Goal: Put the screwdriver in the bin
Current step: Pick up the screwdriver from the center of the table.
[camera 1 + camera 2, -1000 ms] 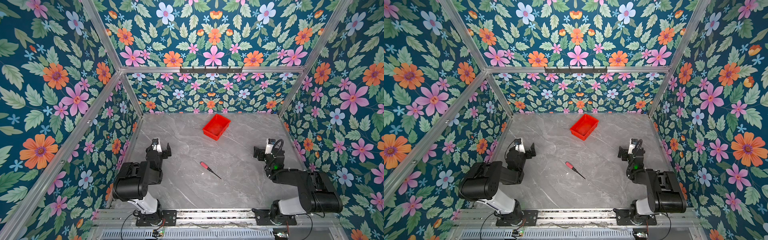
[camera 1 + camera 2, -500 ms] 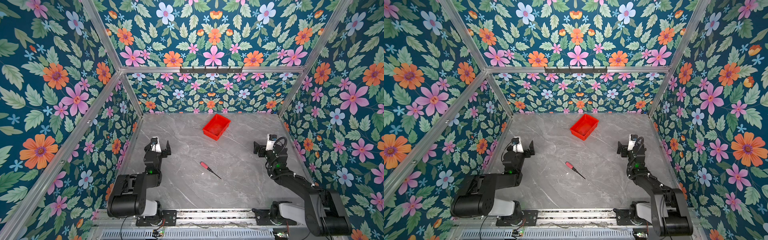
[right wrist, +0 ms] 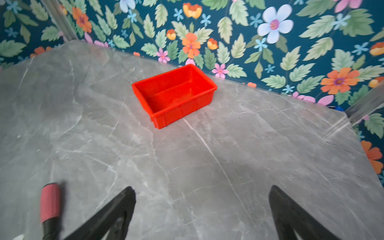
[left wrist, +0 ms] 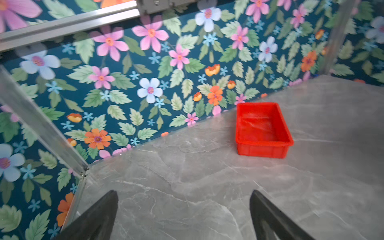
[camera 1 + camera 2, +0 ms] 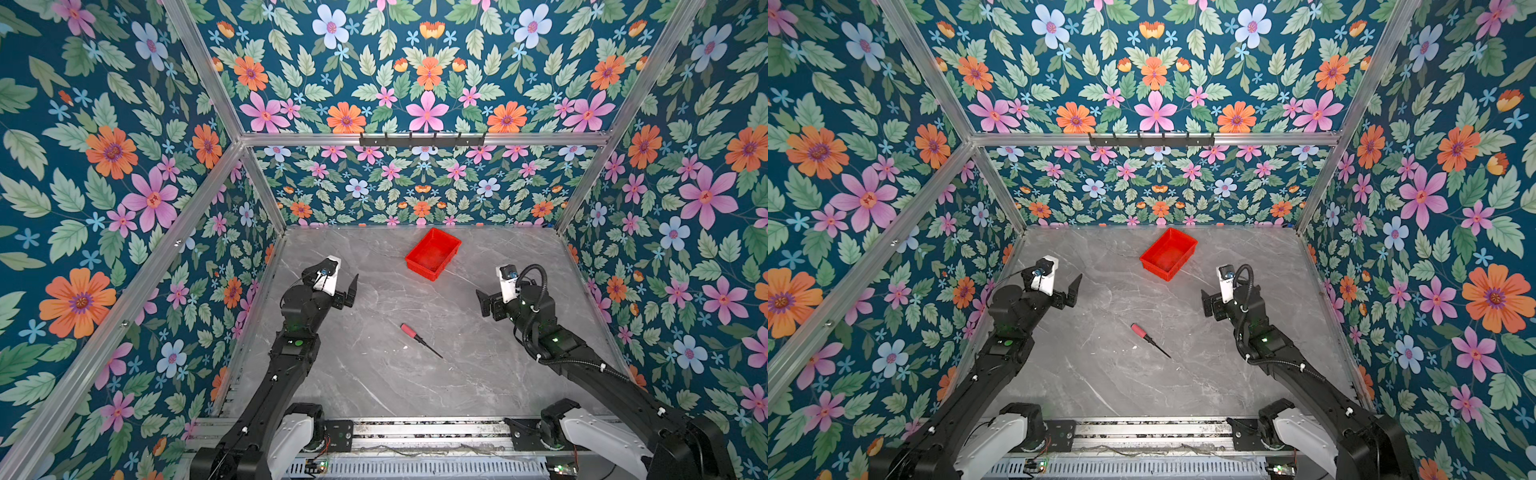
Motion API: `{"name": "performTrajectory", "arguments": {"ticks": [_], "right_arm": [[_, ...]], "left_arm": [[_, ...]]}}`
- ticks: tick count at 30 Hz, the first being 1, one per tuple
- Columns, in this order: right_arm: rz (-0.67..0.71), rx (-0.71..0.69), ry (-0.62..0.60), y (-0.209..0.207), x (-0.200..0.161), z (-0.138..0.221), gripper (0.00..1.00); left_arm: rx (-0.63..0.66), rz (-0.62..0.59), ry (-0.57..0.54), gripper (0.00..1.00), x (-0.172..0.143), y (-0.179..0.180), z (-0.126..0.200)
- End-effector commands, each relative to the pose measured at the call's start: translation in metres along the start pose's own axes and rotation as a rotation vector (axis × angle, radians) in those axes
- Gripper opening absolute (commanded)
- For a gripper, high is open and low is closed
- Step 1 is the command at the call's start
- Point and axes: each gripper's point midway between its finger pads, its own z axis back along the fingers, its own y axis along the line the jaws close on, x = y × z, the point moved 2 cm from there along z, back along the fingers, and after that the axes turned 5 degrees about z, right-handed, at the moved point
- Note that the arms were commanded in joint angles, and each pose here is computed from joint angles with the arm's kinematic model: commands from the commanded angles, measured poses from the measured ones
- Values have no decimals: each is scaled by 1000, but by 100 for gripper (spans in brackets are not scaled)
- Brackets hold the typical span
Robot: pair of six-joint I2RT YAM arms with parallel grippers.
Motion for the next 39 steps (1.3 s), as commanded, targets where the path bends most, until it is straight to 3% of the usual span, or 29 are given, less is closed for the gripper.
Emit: {"name": "performTrajectory", "arguments": {"ticks": [1,8,18,31,39], "right_arm": [[5,17,129,16,-15,0,99],[-7,150,260,75,-19,-12,99],[-26,293,449,139,-46,-40,99],[88,359,702,194,-83,-73,99],[106,354,774,210,-97,-88,94]], "left_arm": [[-207,-83,158,100,-31,-34,11],[-393,-196,239,100,-59,-64,35],[-488,-308,251,100,-75,-84,66],[-537,-343,217,100,-78,-93,78],[-528,-340,198,100,-79,-94,81]]}}
